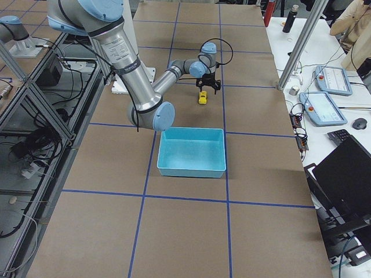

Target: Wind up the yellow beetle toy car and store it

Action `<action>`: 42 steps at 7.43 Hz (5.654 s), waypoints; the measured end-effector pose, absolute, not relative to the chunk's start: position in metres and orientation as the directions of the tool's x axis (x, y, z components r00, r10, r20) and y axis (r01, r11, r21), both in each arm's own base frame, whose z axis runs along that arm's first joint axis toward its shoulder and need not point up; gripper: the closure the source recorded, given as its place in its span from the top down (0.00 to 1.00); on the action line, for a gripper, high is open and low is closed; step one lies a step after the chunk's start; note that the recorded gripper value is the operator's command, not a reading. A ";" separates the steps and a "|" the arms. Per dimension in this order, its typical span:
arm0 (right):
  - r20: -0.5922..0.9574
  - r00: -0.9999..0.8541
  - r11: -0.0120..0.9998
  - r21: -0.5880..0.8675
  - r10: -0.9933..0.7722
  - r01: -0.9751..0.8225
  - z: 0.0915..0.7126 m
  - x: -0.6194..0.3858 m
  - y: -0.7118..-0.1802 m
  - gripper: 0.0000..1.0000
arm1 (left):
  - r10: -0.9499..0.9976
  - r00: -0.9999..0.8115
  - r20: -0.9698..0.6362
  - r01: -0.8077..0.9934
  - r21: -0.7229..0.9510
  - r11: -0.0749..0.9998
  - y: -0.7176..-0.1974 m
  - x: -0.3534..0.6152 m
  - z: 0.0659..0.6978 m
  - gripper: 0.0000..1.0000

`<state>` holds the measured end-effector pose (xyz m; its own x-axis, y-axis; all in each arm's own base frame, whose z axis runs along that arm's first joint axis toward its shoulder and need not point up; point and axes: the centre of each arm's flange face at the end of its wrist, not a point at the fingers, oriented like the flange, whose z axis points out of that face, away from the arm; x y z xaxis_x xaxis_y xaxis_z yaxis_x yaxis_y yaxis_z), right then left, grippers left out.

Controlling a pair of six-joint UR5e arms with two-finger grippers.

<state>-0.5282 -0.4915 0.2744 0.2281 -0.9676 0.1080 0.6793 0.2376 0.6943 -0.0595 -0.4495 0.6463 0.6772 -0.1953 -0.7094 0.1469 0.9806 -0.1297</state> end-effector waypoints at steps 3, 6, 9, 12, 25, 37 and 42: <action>0.106 0.201 0.216 0.706 -0.974 0.675 0.272 -0.536 -0.483 1.00 | -0.196 0.676 -0.711 0.147 -0.131 0.980 -0.449 -0.060 0.647 1.00; 0.103 0.171 0.194 0.700 -0.980 0.687 0.278 -0.548 -0.469 1.00 | -0.195 0.673 -0.713 0.146 -0.130 0.981 -0.449 -0.059 0.645 1.00; 0.103 0.160 0.187 0.693 -0.982 0.696 0.283 -0.553 -0.463 0.47 | -0.191 0.672 -0.716 0.147 -0.125 0.981 -0.451 -0.059 0.642 1.00; 0.089 0.147 0.168 0.695 -0.985 0.699 0.283 -0.550 -0.462 0.00 | -0.191 0.672 -0.716 0.147 -0.124 0.981 -0.451 -0.059 0.642 1.00; 0.066 0.110 0.126 0.657 -0.992 0.743 0.535 -0.174 -0.419 0.00 | -0.194 0.673 -0.714 0.149 -0.125 0.981 -0.454 -0.059 0.642 1.00; 0.096 0.056 0.106 0.672 -0.994 0.733 0.571 -0.195 -0.417 1.00 | -0.209 0.675 -0.708 0.147 -0.149 0.978 -0.473 -0.057 0.654 1.00; 0.177 0.231 0.283 0.753 -0.957 0.594 0.533 -0.077 -0.435 1.00 | -0.231 0.677 -0.699 0.149 -0.178 0.973 -0.505 -0.060 0.672 1.00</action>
